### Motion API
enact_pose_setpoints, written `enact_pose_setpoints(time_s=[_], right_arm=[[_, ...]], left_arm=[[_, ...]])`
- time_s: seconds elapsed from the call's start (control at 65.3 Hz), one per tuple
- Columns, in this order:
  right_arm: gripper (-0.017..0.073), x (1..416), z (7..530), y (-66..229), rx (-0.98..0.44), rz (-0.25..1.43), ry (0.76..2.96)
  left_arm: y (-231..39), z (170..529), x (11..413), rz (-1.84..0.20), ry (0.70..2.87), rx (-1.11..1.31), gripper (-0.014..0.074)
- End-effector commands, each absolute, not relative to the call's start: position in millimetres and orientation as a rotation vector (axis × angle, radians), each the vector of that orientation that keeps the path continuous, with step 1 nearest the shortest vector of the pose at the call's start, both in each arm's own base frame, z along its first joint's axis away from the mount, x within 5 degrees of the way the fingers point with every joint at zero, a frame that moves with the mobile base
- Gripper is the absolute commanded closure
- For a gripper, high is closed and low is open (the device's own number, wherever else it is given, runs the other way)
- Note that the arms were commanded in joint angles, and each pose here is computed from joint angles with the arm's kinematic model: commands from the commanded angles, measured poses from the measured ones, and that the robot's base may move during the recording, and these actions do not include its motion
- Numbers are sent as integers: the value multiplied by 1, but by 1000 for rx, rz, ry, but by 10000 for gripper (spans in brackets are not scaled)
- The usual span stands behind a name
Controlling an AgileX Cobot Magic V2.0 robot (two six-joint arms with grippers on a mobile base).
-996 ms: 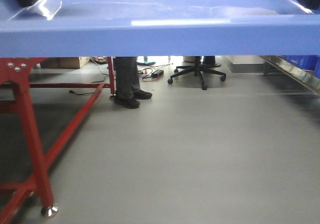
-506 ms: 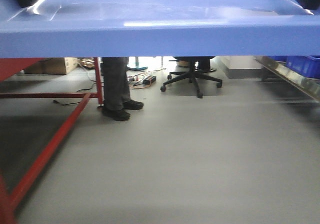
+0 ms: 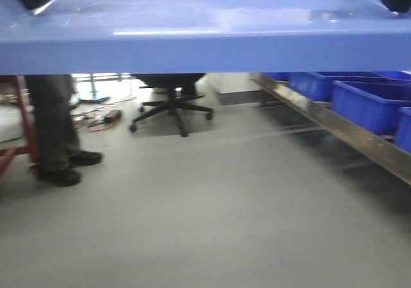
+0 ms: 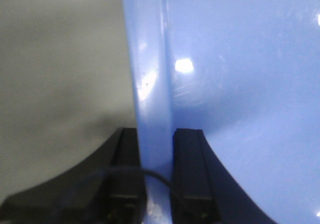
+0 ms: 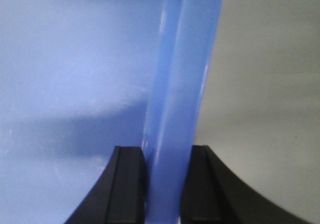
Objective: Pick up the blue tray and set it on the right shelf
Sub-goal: 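Carry the tray with both grippers while driving to the shelving rack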
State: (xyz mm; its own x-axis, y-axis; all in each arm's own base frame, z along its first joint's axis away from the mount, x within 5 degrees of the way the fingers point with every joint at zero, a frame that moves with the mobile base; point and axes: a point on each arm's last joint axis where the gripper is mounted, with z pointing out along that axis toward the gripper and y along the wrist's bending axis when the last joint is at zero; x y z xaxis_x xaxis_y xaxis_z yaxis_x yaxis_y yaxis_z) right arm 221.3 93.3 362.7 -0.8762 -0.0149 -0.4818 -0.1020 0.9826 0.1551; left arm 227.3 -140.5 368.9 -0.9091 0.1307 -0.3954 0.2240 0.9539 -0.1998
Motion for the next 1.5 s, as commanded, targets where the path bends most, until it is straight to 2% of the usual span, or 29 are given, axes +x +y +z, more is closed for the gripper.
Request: enact_pose_setpoints(time_s=[0.0, 1.486], right_arm=[[503, 220, 379, 83, -125, 142, 2531], [503, 220, 379, 83, -125, 142, 2531]], left_arm=[[-129, 381, 217, -226, 2720, 317, 642], [-129, 381, 217, -226, 2720, 317, 642]])
